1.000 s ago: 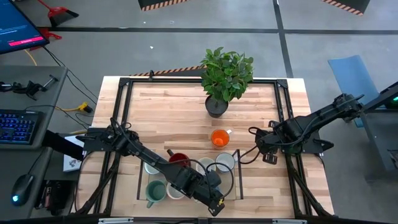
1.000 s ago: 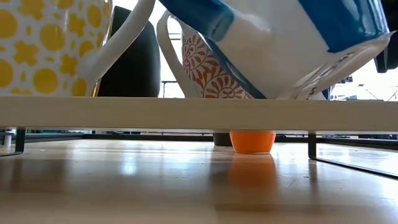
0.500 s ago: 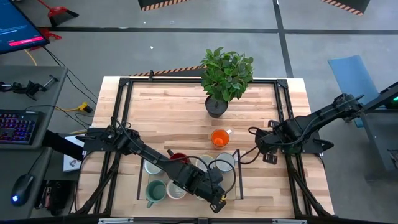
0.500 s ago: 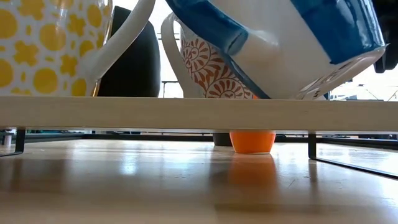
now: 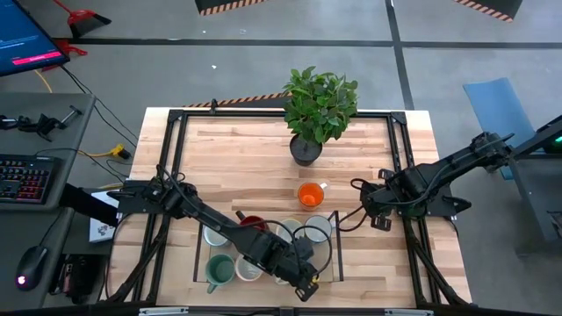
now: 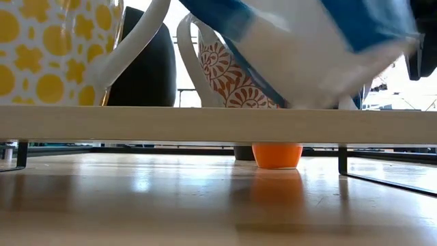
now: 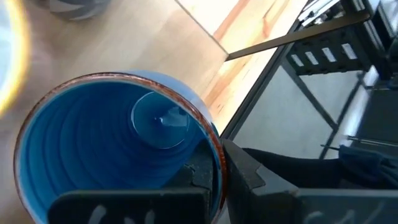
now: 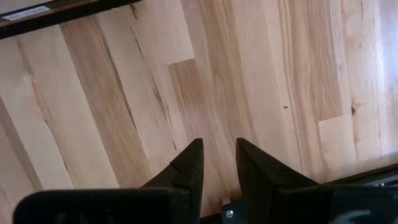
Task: Place coffee mugs
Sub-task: Put the blue mug on the shelf
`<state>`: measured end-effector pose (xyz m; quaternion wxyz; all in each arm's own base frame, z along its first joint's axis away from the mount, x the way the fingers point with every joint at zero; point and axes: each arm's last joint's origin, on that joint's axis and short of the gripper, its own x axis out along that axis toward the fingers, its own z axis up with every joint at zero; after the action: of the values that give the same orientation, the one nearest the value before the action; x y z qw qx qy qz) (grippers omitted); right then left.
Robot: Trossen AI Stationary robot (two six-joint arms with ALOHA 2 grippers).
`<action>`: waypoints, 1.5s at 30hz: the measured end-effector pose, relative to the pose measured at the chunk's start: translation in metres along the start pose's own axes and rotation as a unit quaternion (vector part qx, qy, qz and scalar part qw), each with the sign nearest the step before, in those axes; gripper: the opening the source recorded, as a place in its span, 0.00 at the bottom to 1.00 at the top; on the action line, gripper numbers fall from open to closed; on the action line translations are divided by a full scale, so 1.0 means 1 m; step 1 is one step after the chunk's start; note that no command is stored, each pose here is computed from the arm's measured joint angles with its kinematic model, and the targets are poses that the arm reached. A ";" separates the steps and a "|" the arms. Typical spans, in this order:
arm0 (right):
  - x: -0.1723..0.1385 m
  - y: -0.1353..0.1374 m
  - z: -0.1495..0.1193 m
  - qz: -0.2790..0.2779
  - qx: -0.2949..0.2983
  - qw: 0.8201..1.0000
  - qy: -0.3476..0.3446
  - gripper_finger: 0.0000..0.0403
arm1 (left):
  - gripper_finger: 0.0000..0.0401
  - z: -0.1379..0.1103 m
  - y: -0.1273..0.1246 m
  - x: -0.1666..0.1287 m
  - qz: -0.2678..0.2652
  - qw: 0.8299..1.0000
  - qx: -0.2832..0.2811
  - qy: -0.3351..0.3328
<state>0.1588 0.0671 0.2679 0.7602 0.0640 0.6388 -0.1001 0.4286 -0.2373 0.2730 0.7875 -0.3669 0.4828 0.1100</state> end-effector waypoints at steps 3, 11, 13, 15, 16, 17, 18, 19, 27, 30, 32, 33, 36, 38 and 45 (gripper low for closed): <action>0.000 0.000 0.000 0.000 0.000 1.000 0.000 0.18 | 0.01 0.001 0.000 -0.011 0.018 1.000 0.000 -0.004; 0.000 0.000 0.000 0.000 0.001 1.000 0.000 0.18 | 0.00 0.002 0.000 -0.021 0.034 0.999 0.004 -0.010; 0.000 0.000 0.000 0.000 0.000 1.000 0.000 0.18 | 0.00 0.002 0.000 -0.021 0.032 0.999 0.004 -0.011; 0.000 0.000 0.000 0.000 0.000 1.000 0.000 0.18 | 0.00 0.002 0.000 -0.021 0.033 0.999 0.004 -0.011; 0.000 0.000 0.000 0.000 0.001 1.000 0.000 0.18 | 0.00 0.002 0.000 -0.021 0.033 0.999 0.004 -0.012; 0.000 0.000 0.000 0.000 0.001 1.000 0.000 0.18 | 0.00 0.002 0.000 -0.021 0.033 0.999 0.004 -0.012; 0.000 0.000 0.000 0.000 0.001 1.000 0.000 0.18 | 0.00 0.002 0.000 -0.021 0.033 0.999 0.004 -0.011; 0.000 0.000 0.000 0.000 0.001 1.000 0.000 0.18 | 0.00 0.002 0.000 -0.021 0.032 0.999 0.004 -0.010; 0.000 0.000 0.000 0.000 0.001 1.000 -0.001 0.18 | 0.00 0.000 0.000 -0.014 0.031 0.999 0.005 0.005; 0.000 0.000 0.000 0.000 0.001 1.000 -0.001 0.18 | 0.00 -0.003 0.001 -0.010 0.036 0.999 0.007 0.014; 0.000 0.000 0.000 0.000 0.001 1.000 -0.002 0.18 | 0.00 -0.003 0.001 -0.008 0.035 0.999 0.007 0.020; 0.000 0.000 0.000 0.000 0.001 1.000 -0.002 0.18 | 0.00 -0.003 0.001 -0.008 0.034 0.999 0.007 0.021; 0.000 0.000 0.000 0.001 0.003 1.000 -0.002 0.18 | 0.00 -0.004 0.001 -0.007 0.036 0.999 0.007 0.022; 0.000 0.000 0.001 0.002 0.004 1.000 -0.004 0.18 | 0.00 -0.004 0.001 -0.007 0.037 0.999 0.007 0.020; 0.000 0.001 0.001 0.008 0.005 1.000 -0.006 0.18 | 0.02 -0.004 0.001 -0.007 0.037 0.999 0.007 0.019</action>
<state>0.1605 0.0680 0.2682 0.7647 0.0722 0.6329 -0.0974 0.4220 -0.2380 0.2777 0.7759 -0.3454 0.5119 0.1290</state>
